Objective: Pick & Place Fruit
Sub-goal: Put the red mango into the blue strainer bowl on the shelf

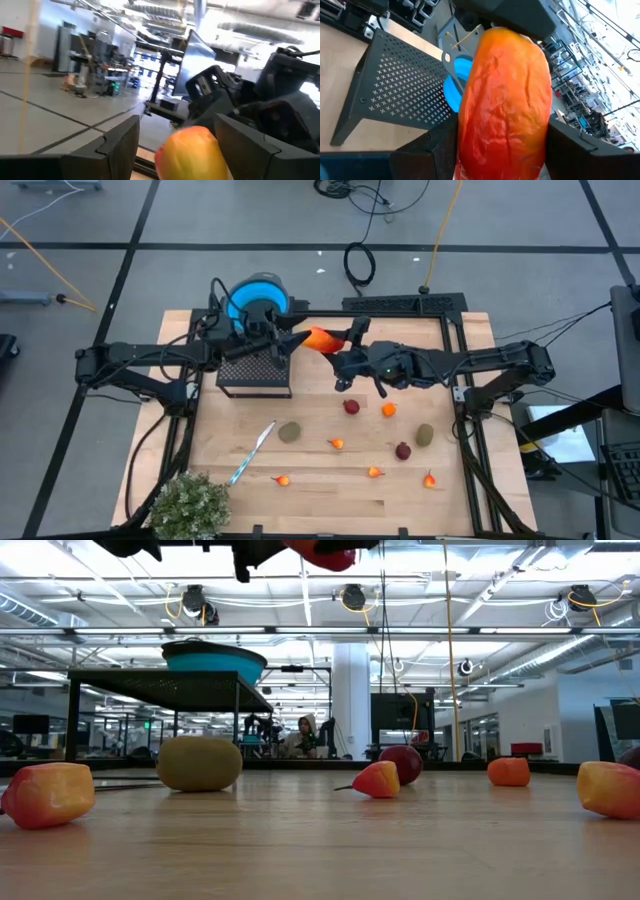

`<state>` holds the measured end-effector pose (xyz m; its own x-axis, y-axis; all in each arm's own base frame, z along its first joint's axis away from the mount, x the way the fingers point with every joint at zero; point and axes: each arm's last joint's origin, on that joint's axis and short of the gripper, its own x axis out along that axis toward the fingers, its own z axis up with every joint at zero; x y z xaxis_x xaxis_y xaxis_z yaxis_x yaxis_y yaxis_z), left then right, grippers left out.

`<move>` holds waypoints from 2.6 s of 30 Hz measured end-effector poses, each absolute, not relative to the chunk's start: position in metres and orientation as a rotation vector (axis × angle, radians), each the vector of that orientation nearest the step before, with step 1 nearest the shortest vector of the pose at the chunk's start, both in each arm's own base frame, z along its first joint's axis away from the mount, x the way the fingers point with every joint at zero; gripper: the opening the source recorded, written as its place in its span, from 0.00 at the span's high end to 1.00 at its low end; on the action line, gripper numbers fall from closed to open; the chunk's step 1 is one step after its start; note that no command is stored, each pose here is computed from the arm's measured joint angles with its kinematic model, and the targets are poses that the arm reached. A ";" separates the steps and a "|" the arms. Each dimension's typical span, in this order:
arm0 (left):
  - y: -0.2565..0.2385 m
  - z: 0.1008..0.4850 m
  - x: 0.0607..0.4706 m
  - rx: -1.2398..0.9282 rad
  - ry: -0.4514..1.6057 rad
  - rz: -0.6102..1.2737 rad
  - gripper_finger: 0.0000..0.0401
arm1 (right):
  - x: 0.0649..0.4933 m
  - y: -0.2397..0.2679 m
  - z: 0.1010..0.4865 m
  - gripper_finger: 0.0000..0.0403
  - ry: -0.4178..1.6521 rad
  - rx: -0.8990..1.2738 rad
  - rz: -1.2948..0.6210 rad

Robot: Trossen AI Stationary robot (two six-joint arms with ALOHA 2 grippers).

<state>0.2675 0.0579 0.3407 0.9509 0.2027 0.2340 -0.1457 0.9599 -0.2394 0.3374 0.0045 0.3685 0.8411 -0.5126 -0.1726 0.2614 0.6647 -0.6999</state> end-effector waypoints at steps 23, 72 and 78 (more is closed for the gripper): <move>0.057 0.333 0.274 -0.232 -0.226 0.124 0.36 | 0.336 0.004 0.372 0.45 0.363 -0.713 -0.482; 0.101 0.343 0.224 -0.333 -0.164 0.501 0.58 | 0.316 0.003 0.345 0.48 0.654 -0.584 -0.635; 0.105 0.347 0.210 -0.363 -0.153 0.543 0.58 | 0.305 -0.003 0.352 0.72 0.629 -0.434 -0.502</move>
<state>0.2103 0.1054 0.3465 0.8468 0.5299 0.0468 -0.4764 0.7946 -0.3764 0.3052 -0.0034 0.3518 0.6980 -0.5620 -0.4438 0.3074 0.7949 -0.5231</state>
